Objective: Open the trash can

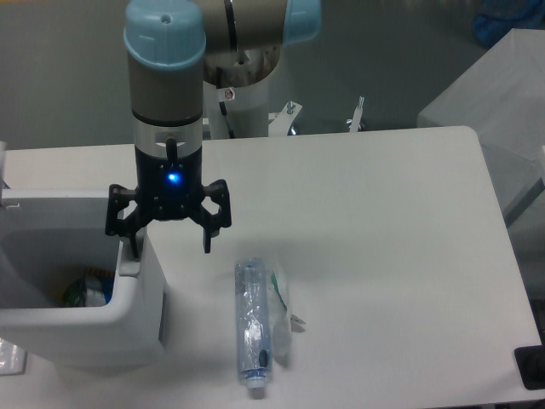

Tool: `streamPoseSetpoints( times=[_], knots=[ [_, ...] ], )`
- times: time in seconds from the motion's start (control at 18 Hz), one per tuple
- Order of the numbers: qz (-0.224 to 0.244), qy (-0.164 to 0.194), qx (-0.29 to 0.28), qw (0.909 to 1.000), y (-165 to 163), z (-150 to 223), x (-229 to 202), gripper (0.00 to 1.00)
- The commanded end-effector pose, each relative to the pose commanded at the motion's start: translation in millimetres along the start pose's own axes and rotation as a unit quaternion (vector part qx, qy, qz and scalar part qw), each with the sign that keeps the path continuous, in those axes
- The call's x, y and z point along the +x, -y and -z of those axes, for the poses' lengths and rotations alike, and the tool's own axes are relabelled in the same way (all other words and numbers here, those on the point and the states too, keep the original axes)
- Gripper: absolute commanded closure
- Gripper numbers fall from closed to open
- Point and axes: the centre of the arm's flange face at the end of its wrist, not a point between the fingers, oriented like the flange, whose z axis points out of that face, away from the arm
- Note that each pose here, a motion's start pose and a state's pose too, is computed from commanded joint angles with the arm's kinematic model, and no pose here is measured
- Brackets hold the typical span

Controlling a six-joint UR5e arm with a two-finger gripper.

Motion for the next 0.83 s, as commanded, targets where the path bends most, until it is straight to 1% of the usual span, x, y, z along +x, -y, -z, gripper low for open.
streamPoseSetpoints(
  times=[0.22, 0.33, 0.39, 0.44, 0.56, 0.61, 0.72, 0.83],
  knots=[
    [-0.025, 0.002, 0.052, 0.9983, 30.4, 46.0, 1.6, 0.00],
    [-0.045, 0.018, 0.073, 0.9962, 46.5, 69.4, -24.7, 0.00],
    [-0.056, 0.028, 0.078, 0.9949, 50.7, 76.8, -40.1, 0.00],
    [-0.069, 0.041, 0.081, 0.9935, 51.4, 81.6, -46.8, 0.00],
    [-0.107, 0.093, 0.064, 0.9878, 48.8, 82.7, -61.0, 0.00],
    [-0.133, 0.112, 0.051, 0.9835, 47.8, 82.4, -66.5, 0.00],
    [-0.172, 0.122, 0.037, 0.9768, 46.8, 82.9, -73.7, 0.00],
    [-0.182, 0.124, 0.028, 0.9751, 44.8, 80.6, -77.4, 0.00]
  ],
)
